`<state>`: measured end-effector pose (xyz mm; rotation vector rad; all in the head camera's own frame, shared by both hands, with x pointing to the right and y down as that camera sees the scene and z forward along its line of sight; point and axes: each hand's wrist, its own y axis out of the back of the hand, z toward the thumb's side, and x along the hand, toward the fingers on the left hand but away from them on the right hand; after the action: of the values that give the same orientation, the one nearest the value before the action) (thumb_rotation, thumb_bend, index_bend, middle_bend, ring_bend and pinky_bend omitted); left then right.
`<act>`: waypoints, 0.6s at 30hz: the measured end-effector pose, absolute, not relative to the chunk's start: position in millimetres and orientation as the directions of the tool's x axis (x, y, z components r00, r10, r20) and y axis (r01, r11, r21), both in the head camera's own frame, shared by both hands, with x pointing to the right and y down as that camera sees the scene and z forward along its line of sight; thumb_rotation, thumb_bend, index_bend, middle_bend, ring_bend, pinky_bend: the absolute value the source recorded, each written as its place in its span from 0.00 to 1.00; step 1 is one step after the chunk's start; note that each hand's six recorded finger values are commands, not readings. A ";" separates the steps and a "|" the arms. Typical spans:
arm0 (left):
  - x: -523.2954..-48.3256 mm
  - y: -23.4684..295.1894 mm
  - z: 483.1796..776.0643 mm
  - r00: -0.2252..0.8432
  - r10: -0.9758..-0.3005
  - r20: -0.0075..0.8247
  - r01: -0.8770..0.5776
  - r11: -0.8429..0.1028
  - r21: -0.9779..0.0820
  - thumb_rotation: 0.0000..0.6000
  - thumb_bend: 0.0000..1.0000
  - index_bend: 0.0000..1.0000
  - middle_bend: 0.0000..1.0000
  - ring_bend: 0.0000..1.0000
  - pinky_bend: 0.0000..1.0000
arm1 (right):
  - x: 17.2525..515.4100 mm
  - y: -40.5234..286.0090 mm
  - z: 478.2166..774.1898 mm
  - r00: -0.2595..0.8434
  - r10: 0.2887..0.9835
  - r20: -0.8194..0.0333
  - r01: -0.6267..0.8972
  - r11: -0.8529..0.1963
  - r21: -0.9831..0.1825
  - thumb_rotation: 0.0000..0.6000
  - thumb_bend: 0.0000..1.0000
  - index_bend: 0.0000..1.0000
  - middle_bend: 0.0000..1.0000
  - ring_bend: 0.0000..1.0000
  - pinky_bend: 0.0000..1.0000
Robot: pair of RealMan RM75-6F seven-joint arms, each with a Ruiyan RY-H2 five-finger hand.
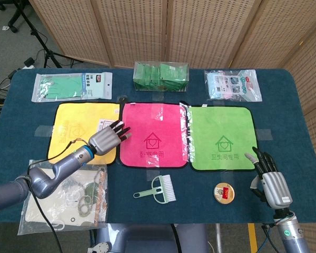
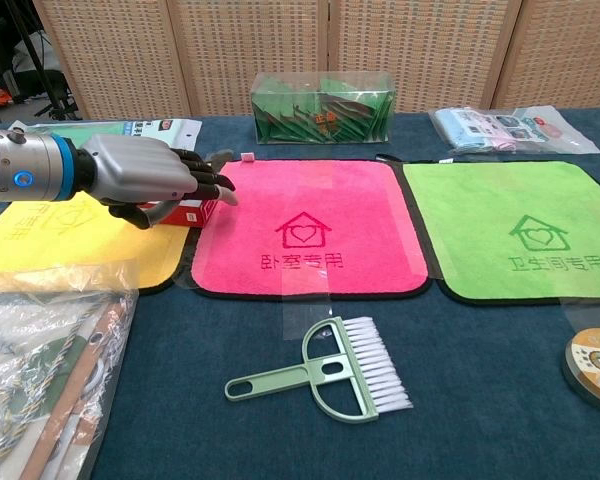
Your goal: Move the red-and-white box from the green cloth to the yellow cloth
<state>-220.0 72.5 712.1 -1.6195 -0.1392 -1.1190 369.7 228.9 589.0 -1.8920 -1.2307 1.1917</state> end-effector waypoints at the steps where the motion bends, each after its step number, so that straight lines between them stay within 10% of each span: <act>1: -219.9 72.7 714.2 0.542 -0.440 0.716 0.607 -0.385 -0.695 1.00 1.00 0.00 0.00 0.00 0.00 | 369.8 228.8 588.6 0.175 0.915 -0.365 0.395 -0.404 -0.825 1.00 1.00 0.12 0.01 0.00 0.00; 18: -275.8 67.9 708.5 0.446 -0.478 0.756 0.656 -0.400 -0.640 1.00 1.00 0.00 0.00 0.00 0.00 | 369.2 229.2 585.3 0.175 0.920 -0.351 0.384 -0.392 -0.836 1.00 1.00 0.12 0.01 0.00 0.00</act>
<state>-275.8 67.9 708.5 -1.5519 -0.1614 -1.2387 369.2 229.2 585.3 -1.8712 -1.2270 1.1834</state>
